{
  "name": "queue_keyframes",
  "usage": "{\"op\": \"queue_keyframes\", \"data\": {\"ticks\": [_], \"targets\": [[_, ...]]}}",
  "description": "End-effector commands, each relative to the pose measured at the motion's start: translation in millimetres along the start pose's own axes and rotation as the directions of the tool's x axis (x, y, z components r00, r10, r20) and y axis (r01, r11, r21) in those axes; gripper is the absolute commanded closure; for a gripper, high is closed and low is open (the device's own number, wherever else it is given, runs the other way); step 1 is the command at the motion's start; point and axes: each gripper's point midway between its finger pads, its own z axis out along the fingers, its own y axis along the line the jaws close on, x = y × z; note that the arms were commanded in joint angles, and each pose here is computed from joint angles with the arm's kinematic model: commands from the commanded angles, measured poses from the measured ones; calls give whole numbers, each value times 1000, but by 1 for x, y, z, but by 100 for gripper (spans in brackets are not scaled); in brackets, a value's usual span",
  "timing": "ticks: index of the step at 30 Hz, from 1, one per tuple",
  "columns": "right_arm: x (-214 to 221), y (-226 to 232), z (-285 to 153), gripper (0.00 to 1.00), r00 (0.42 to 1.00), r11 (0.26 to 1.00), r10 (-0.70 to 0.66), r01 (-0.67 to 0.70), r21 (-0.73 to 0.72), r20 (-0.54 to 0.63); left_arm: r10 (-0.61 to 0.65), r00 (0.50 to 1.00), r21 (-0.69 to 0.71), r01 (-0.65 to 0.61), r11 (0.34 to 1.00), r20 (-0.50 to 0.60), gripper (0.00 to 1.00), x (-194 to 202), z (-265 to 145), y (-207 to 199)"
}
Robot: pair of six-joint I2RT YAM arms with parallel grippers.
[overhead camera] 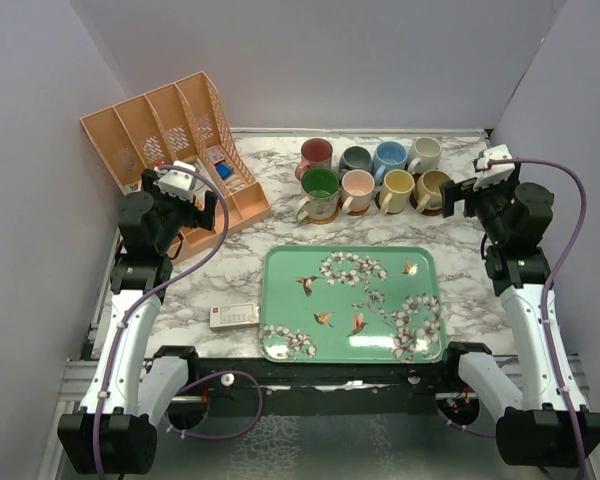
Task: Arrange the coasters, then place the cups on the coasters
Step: Reset both arms
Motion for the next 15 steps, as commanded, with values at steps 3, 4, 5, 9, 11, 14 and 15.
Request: {"op": "queue_keyframes", "data": {"ticks": [3,4,5,9,11,14,15], "targets": [[-28,34,-11,0,993,976,-40,63,-207,114,5,997,-48,-1,999,82,1,-21,-4,9],[-34,32,-13,0,992,978,-36,60,-202,120,7,996,-69,-1,998,87,1,-25,-5,13],[-42,29,-14,0,991,980,-33,57,-190,129,14,995,-99,-5,995,94,1,-31,-7,19],[-52,21,-16,0,991,986,-37,57,-157,130,30,992,-167,-9,986,125,1,-48,-16,32],[-49,20,-17,0,992,987,-34,52,-149,125,22,989,-181,4,983,143,1,-52,-19,33],[-41,22,-16,0,993,988,-22,40,-148,118,13,989,-181,15,983,150,1,-50,-17,33],[-38,24,-16,0,993,988,-17,35,-152,115,15,989,-181,11,983,146,1,-48,-17,33]]}}
